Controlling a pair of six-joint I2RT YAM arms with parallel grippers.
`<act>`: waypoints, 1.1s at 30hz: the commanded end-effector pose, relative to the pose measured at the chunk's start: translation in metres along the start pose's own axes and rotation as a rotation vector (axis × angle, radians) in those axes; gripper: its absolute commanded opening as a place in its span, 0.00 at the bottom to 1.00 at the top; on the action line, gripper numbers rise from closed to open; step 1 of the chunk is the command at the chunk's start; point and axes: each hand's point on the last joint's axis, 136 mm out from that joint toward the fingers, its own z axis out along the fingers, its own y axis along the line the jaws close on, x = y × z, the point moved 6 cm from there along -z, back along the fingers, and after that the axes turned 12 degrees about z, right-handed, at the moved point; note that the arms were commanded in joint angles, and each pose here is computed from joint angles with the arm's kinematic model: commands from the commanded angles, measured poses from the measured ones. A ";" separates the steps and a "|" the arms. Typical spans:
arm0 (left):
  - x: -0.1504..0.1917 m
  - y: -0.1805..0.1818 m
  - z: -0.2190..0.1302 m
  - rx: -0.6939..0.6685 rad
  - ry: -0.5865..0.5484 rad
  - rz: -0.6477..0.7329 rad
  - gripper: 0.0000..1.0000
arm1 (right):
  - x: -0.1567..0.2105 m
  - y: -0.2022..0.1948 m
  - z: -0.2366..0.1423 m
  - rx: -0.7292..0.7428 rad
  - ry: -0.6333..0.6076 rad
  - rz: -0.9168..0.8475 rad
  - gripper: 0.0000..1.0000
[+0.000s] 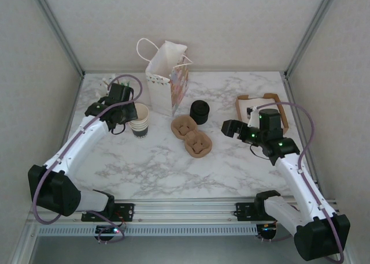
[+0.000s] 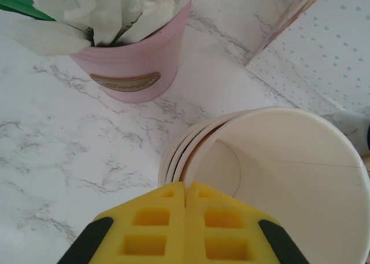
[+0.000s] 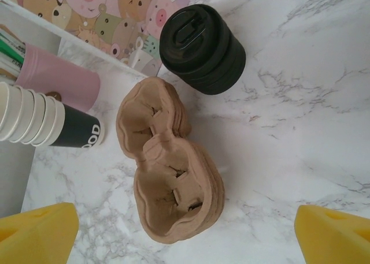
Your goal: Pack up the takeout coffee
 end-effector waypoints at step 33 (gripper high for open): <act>0.002 0.024 -0.009 0.128 -0.026 -0.064 0.00 | 0.048 0.174 0.187 -0.325 0.423 0.079 0.56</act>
